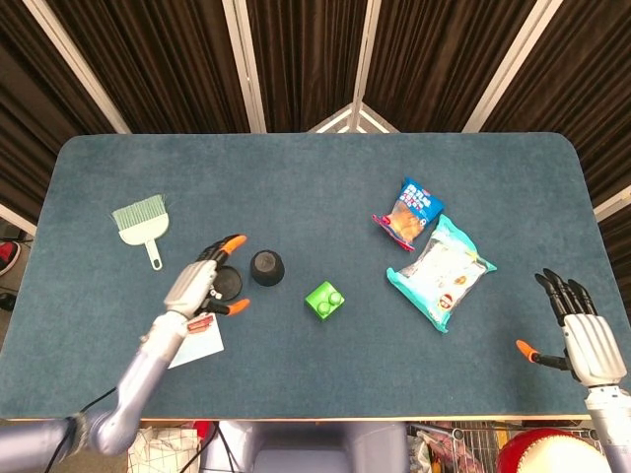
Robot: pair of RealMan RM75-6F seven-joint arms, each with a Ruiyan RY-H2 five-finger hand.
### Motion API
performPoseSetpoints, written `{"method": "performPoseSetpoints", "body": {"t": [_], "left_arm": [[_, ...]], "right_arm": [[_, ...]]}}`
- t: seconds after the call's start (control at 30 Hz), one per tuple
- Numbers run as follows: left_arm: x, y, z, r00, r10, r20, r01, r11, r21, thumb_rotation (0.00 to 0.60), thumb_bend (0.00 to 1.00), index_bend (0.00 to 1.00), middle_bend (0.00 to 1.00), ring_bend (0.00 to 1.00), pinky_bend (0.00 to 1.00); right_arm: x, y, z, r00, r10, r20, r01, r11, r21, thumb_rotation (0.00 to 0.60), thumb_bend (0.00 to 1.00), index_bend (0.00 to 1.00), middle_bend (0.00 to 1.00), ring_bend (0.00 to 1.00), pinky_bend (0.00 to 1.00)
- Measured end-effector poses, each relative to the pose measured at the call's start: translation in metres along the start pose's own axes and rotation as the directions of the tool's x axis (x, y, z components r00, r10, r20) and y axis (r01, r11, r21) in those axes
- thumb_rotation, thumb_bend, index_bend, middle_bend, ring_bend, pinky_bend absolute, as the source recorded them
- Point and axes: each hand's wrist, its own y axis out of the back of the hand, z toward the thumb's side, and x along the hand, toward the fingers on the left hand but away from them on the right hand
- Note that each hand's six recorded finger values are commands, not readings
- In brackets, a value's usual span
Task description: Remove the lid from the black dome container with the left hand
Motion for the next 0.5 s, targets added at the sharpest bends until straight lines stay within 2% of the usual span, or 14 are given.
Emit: {"method": "performPoseSetpoints", "body": {"t": [0.07,0.17,0.27,0.3,0.4,0.5], "left_arm": [[-0.016,0.019,-0.007,0.997,0.075,-0.024,-0.074,0.996,0.041,0.600,0.34,0.11,0.02,0.00,0.00],[-0.048,0.052,-0.027,0.974,0.216,-0.075,-0.204,0.969,0.138,0.600,0.34,0.12,0.03,0.00,0.00],[-0.089,0.083,-0.053,0.928,0.343,-0.141,-0.302,0.920,0.250,0.600,0.34,0.13,0.04,0.00,0.00],[-0.107,0.094,-0.063,0.907,0.386,-0.170,-0.328,0.899,0.292,0.600,0.34,0.13,0.04,0.00,0.00],[-0.148,0.116,-0.083,0.854,0.465,-0.233,-0.362,0.853,0.376,0.600,0.34,0.13,0.05,0.00,0.00],[-0.182,0.128,-0.102,0.811,0.502,-0.301,-0.361,0.834,0.418,0.600,0.34,0.13,0.06,0.00,0.00]], "right_arm": [[0.000,0.002,0.001,1.000,-0.012,-0.006,0.012,1.000,0.001,0.600,0.21,0.00,0.01,0.11,0.01],[0.000,0.003,0.003,0.999,-0.030,-0.013,0.030,1.000,0.009,0.600,0.21,0.00,0.01,0.11,0.01],[0.002,0.006,0.002,0.999,-0.043,-0.011,0.044,0.999,0.030,0.600,0.21,0.00,0.01,0.11,0.01],[0.002,0.007,0.002,0.999,-0.048,-0.009,0.049,0.998,0.036,0.600,0.21,0.00,0.01,0.11,0.01],[0.003,0.010,0.001,0.998,-0.066,-0.007,0.066,0.996,0.054,0.600,0.21,0.00,0.01,0.11,0.01],[0.004,0.012,0.002,0.996,-0.084,-0.007,0.084,0.994,0.075,0.600,0.21,0.00,0.01,0.11,0.01]]}}
